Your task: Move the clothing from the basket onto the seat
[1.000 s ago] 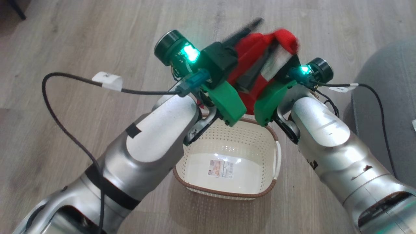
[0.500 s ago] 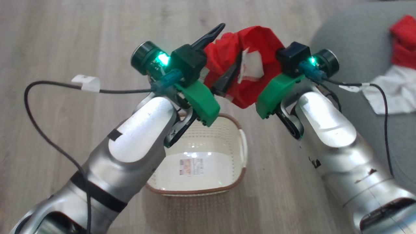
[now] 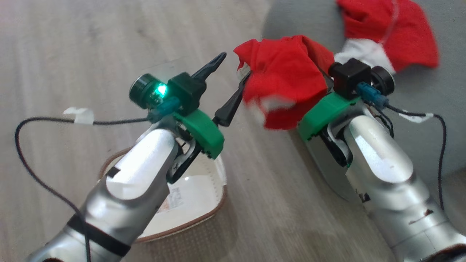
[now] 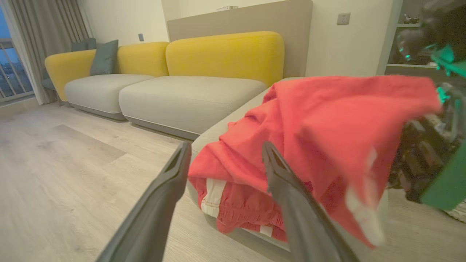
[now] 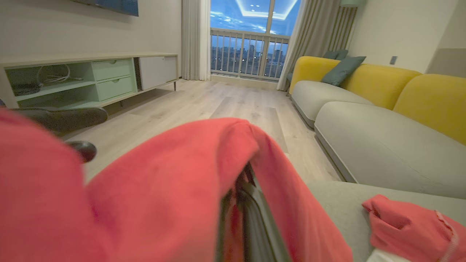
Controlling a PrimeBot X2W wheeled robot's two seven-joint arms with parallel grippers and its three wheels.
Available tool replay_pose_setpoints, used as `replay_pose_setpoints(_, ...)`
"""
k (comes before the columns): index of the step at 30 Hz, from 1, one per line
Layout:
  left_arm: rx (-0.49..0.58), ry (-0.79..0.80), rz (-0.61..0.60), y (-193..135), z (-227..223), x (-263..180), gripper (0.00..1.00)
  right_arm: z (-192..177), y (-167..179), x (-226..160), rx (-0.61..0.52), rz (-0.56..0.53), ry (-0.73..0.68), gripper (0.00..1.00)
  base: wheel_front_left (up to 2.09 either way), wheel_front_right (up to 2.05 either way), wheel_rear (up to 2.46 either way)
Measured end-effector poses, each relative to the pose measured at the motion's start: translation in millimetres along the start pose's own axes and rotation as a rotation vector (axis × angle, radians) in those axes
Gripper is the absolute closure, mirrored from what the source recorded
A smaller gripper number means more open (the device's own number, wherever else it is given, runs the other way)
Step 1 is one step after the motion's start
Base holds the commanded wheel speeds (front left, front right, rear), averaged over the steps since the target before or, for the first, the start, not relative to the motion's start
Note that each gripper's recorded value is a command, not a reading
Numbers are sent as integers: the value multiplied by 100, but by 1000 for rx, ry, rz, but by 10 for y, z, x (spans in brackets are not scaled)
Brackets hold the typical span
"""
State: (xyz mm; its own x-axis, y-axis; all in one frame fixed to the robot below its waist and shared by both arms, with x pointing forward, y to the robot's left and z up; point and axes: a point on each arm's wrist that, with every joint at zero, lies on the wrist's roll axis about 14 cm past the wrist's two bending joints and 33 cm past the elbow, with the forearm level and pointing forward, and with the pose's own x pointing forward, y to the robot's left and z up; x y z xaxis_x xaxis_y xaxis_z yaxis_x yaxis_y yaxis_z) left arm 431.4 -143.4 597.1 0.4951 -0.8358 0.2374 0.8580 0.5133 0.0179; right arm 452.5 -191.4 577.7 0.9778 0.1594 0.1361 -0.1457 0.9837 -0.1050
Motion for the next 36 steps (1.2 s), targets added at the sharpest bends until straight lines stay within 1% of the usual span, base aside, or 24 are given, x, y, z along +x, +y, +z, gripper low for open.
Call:
replay_pose_setpoints(5,-48,28,-90,-301,-184,124,0,31,-356,-354,-6,-113,-4,100,0,0,0)
replay_pose_setpoints(9,-95,49,-162,-550,-293,220,0,126,-651,-637,-16,-210,-29,100,0,0,0)
replay_pose_setpoints(13,-137,73,-214,-717,-409,258,0,149,-947,-894,-34,-305,-38,100,0,0,0)
replay_pose_setpoints(18,-168,113,-247,-800,-583,247,0,156,-1064,-1051,-63,-358,-44,100,0,0,0)
replay_pose_setpoints(23,-184,121,-268,-864,-628,280,0,138,-1179,-1194,-73,-412,-42,100,0,0,0)
replay_pose_setpoints(25,-188,124,-278,-884,-657,293,0,108,-1217,-1234,-82,-428,-31,100,0,0,0)
replay_pose_setpoints(27,-195,128,-294,-902,-693,297,0,91,-1270,-1252,-130,-433,-10,100,0,0,0)
replay_pose_setpoints(30,-215,140,-298,-892,-792,286,0,72,-1391,-1263,-161,-462,8,100,0,0,0)
replay_pose_setpoints(33,-230,155,-300,-835,-926,260,0,131,-1495,-1132,-195,-469,1,100,0,0,0)
replay_pose_setpoints(36,-242,166,-294,-715,-1067,233,0,286,-1645,-898,-241,-468,-27,100,0,0,0)
